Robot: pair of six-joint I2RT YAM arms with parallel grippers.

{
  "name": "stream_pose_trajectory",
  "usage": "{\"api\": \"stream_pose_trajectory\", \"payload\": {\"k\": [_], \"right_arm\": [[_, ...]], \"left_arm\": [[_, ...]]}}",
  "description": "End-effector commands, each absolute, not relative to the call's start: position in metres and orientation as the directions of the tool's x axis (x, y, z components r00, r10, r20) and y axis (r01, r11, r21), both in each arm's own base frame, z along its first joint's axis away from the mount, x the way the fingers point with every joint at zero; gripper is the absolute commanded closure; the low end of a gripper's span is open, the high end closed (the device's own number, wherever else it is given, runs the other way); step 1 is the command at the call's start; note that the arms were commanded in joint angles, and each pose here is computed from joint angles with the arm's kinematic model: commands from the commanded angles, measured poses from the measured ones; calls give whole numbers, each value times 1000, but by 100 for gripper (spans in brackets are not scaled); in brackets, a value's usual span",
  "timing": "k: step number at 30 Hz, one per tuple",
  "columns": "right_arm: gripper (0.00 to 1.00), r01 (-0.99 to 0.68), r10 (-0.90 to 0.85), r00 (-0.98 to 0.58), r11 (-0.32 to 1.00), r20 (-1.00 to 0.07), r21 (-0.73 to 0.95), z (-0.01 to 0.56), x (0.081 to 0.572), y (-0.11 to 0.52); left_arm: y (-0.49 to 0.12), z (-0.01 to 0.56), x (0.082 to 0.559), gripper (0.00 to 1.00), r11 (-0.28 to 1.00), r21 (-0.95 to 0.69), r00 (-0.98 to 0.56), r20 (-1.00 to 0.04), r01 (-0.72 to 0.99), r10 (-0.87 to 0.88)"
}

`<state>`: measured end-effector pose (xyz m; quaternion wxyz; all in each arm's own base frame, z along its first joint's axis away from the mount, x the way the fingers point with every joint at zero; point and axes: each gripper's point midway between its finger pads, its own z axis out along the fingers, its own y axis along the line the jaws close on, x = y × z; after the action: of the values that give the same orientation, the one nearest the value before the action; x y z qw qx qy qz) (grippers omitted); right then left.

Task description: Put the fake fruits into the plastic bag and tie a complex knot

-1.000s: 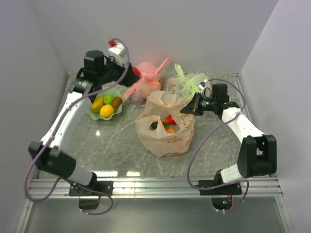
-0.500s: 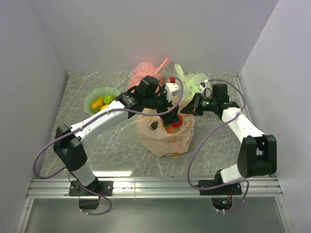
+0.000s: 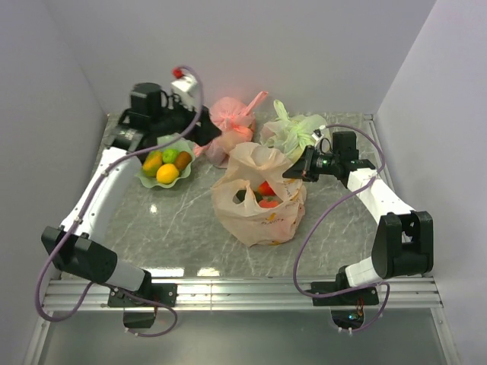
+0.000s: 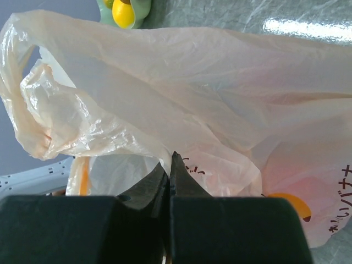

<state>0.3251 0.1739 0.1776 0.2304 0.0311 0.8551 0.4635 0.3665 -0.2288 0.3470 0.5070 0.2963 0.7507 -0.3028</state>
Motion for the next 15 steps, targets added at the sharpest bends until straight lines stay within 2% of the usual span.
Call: {"api": "stream_pose_trajectory", "payload": {"k": [1, 4, 7, 15], "right_arm": [[100, -196, 267, -873, 574, -408, 795, 189, 328, 169], [100, -199, 264, -874, 573, -409, 795, 189, 328, 170], [100, -200, 263, -873, 573, -410, 795, 189, 327, 170], [100, -209, 252, -873, 580, -418, 787, 189, 325, 169]], "left_arm": [[-192, 326, 376, 10, 675, -248, -429, -896, 695, 113], [-157, 272, 412, 11, 757, -325, -587, -804, 566, 94], [-134, 254, 429, 9, 786, -264, -601, -782, 559, 166], [-101, 176, 457, 15, 827, -201, -696, -660, 525, 281]]}}
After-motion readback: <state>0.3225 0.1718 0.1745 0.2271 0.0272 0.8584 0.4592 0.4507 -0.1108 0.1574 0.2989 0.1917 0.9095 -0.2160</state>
